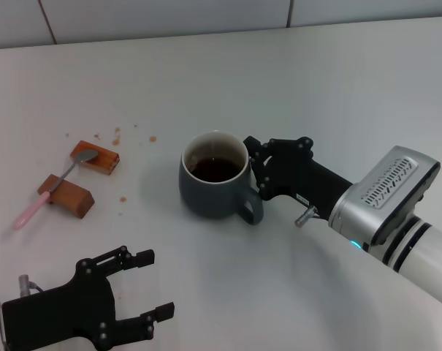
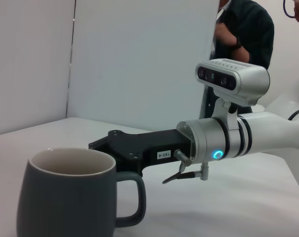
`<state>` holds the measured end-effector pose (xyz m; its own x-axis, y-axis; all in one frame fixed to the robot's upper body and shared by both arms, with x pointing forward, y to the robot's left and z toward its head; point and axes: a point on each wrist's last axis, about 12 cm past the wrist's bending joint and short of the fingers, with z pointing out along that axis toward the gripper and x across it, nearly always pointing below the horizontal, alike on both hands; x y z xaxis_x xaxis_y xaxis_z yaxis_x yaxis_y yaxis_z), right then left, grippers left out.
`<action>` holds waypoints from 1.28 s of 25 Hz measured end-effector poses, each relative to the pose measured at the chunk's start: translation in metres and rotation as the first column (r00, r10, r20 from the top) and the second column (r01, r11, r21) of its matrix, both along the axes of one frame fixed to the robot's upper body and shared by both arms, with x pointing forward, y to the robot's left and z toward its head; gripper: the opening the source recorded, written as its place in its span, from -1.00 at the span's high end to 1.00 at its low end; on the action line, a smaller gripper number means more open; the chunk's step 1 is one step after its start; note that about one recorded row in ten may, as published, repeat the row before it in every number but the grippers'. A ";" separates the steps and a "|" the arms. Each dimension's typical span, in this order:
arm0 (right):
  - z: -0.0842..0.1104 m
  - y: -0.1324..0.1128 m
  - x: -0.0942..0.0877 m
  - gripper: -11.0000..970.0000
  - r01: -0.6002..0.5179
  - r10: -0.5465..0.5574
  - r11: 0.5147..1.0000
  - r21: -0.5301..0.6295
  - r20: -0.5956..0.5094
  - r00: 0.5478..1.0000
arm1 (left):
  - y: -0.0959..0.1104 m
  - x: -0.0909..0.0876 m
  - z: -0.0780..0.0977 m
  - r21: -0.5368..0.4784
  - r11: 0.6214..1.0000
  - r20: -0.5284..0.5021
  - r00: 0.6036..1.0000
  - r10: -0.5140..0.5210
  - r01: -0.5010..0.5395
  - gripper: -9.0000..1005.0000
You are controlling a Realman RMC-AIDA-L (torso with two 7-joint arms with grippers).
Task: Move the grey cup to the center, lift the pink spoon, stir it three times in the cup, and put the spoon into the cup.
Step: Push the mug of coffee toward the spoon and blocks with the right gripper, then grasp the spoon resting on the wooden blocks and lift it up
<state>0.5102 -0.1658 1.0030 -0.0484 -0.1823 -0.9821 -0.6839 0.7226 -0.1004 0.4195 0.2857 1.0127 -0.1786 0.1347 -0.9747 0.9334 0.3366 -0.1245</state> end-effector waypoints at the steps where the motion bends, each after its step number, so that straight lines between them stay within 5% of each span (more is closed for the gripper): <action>1: 0.000 0.000 0.000 0.98 0.003 -0.003 1.000 0.005 0.001 1.000 | 0.000 0.000 0.000 0.000 1.000 0.000 1.000 0.000 0.000 -0.62; 5: 0.000 -0.015 -0.010 0.98 0.059 -0.061 0.996 0.062 0.025 0.998 | 0.000 0.000 0.000 0.000 1.000 0.000 1.000 0.000 0.000 -0.62; 9: 0.004 -0.041 -0.044 0.98 0.064 -0.085 0.986 0.153 0.135 0.987 | 0.000 0.000 0.000 0.000 1.000 0.000 1.000 0.000 0.000 -0.62; 13: 0.007 -0.058 -0.087 0.98 -0.060 0.012 0.981 0.185 0.250 0.968 | 0.000 0.001 0.000 0.004 1.000 0.002 1.000 0.003 -0.003 -0.62; 18: 0.005 -0.069 -0.120 0.94 -0.182 0.130 0.969 0.165 0.285 0.950 | 0.001 0.002 0.000 0.004 1.000 0.014 1.000 0.013 -0.013 -0.62; 22: 0.001 -0.070 -0.130 0.86 -0.236 0.193 0.960 0.154 0.250 0.949 | 0.001 0.002 0.000 0.004 1.000 0.014 1.000 0.013 -0.013 -0.62; 26: 0.001 -0.075 -0.121 0.78 -0.279 0.262 0.927 0.250 0.101 0.960 | 0.001 0.002 0.000 0.001 1.000 0.009 1.000 0.014 -0.014 -0.62; 32: 0.000 -0.078 -0.117 0.57 -0.273 0.265 0.927 0.258 0.065 0.962 | 0.001 0.001 0.001 -0.014 0.999 0.011 0.999 0.032 -0.032 -0.62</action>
<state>0.3932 -0.2443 1.0027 -0.0051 0.0790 -0.9969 -0.8560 0.5151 0.0452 0.4205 0.2869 1.0136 -0.1721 0.1160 -0.9782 0.9235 0.3647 -0.1192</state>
